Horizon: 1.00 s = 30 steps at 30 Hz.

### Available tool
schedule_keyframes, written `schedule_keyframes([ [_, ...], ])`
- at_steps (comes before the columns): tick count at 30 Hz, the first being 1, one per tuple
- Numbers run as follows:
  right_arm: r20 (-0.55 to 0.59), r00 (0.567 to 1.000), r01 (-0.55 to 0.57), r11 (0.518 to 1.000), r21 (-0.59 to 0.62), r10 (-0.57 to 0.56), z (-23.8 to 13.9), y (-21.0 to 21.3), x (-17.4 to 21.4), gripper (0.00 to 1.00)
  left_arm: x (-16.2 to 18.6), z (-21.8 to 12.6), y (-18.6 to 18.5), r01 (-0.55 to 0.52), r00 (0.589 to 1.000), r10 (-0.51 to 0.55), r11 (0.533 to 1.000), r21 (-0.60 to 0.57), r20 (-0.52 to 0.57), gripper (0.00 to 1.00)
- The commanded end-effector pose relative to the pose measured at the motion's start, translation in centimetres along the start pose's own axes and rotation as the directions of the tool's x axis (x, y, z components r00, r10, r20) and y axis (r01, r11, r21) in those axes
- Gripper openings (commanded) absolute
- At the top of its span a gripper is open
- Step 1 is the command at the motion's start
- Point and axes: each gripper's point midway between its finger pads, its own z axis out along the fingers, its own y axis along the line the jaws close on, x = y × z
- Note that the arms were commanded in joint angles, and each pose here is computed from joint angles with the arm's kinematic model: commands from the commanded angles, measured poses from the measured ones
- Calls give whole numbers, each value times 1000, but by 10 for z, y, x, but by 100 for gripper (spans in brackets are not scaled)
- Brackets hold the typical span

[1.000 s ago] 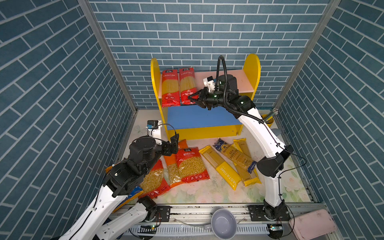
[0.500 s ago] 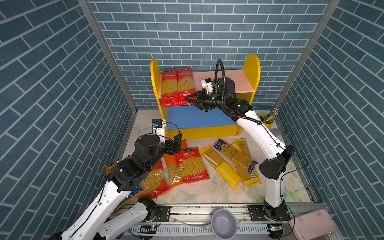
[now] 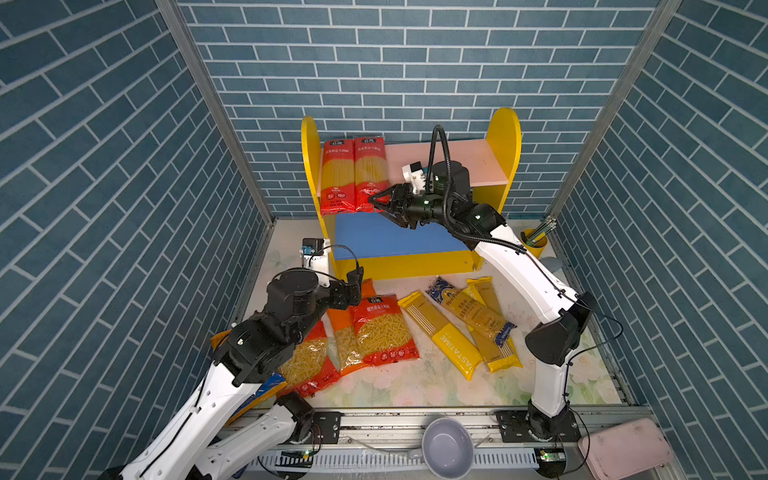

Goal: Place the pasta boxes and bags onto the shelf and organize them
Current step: 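Release the pack and lower the right arm back to the pasta pile, then grasp the clear MoliPasta spaghetti pack with the right gripper while the left gripper hovers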

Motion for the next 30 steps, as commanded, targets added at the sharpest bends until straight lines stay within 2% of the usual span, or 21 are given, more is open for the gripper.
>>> schedule_keyframes([
  [1, 19, 996, 86, 992, -88, -85, -29, 42, 4, 51, 0, 5, -4, 10, 1000, -10, 1000, 19, 6, 93],
  [6, 11, 995, 101, 993, -55, -100, -50, 32, 15, 52, 3, 10, -12, 24, 1000, -24, 998, 60, -3, 93],
  [10, 7, 988, 157, 988, -16, -157, -85, 16, 30, 51, 20, 22, -25, 83, 996, -78, 988, 132, -43, 91],
  [13, -33, 982, 189, 981, 42, -187, -109, -13, 49, 50, 41, 33, -34, 129, 990, -117, 977, 169, -80, 89],
  [16, -93, 980, 187, 974, 130, -175, -128, -59, 76, 49, 61, 41, -50, 113, 990, -96, 976, 186, -99, 89],
  [22, -140, 989, 109, 903, 416, -55, -168, -178, 123, 49, 128, 73, -100, 32, 975, 18, 975, 219, -220, 89],
  [28, -208, 978, 101, 799, 593, 31, -188, -253, 157, 49, 189, 96, -136, 16, 939, 75, 965, 262, -335, 89],
  [30, -227, 973, 100, 789, 606, 51, -186, -267, 164, 49, 205, 100, -141, 16, 924, 85, 965, 262, -373, 89],
])
